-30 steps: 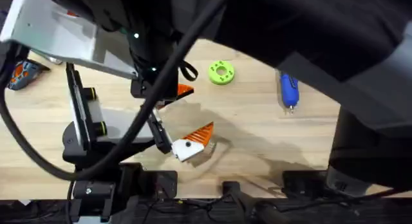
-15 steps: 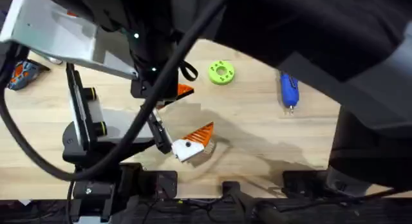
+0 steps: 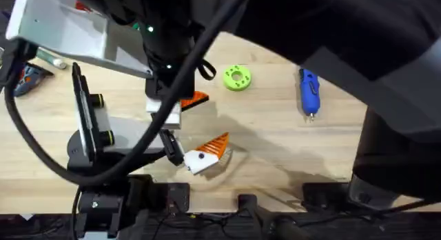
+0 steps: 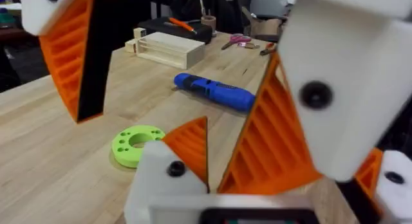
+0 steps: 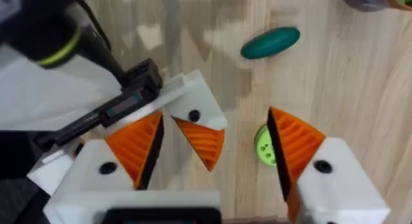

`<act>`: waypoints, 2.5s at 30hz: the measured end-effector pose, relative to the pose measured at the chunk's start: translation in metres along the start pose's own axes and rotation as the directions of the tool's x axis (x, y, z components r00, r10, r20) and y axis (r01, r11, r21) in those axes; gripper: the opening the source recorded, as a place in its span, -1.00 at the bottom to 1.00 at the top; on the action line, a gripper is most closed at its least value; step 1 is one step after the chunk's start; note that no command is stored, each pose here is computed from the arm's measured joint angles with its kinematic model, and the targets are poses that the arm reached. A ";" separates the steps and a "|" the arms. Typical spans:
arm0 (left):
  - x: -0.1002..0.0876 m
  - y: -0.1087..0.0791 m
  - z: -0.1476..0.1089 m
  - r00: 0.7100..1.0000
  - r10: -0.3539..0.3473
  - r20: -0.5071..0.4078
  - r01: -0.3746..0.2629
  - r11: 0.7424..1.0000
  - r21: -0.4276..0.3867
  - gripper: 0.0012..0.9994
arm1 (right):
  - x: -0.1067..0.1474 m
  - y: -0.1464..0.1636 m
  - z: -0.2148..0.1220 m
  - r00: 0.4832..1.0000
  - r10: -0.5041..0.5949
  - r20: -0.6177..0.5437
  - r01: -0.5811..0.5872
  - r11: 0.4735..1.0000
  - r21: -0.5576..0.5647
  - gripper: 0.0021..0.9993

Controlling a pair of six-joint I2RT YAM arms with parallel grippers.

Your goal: Pick up the gripper from the table and insert it into the empty holder that is missing its gripper. Then pick up a screw, insert it into the mounting hole, and use the screwdriver to tighten it. Finally, clean up the table by picking up the vegetable and placing it into the bucket.

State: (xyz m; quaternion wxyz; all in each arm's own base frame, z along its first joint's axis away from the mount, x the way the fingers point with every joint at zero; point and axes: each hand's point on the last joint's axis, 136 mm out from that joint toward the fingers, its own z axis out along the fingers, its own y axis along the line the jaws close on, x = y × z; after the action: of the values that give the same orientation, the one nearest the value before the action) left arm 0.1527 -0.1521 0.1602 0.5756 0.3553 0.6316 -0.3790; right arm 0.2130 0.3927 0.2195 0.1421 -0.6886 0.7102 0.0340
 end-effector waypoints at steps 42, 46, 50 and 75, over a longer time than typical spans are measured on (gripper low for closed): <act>0.000 -0.001 0.000 1.000 0.001 0.000 -0.001 1.000 0.004 0.97 | 0.106 -0.077 -0.077 0.632 0.774 0.028 -0.772 0.626 0.109 0.87; 0.000 -0.001 0.000 1.000 0.001 0.000 -0.001 1.000 0.004 0.97 | 0.138 -0.077 -0.072 0.547 0.837 -0.005 -0.829 0.543 0.136 0.87; 0.000 -0.001 0.000 1.000 0.001 0.000 -0.001 1.000 0.004 0.97 | 0.162 -0.082 -0.075 0.470 0.882 0.037 -0.876 0.460 0.148 0.88; 0.000 -0.001 0.000 1.000 0.001 0.000 -0.001 1.000 0.004 0.97 | 0.318 -0.084 -0.064 -0.141 0.984 0.104 -0.928 -0.168 0.331 0.88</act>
State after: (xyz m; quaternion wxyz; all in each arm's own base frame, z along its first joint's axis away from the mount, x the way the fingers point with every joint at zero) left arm 0.1521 -0.1524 0.1603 0.5750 0.3568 0.6306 -0.3800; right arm 0.2825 0.0647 0.2141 0.1016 0.1109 0.9877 -0.0425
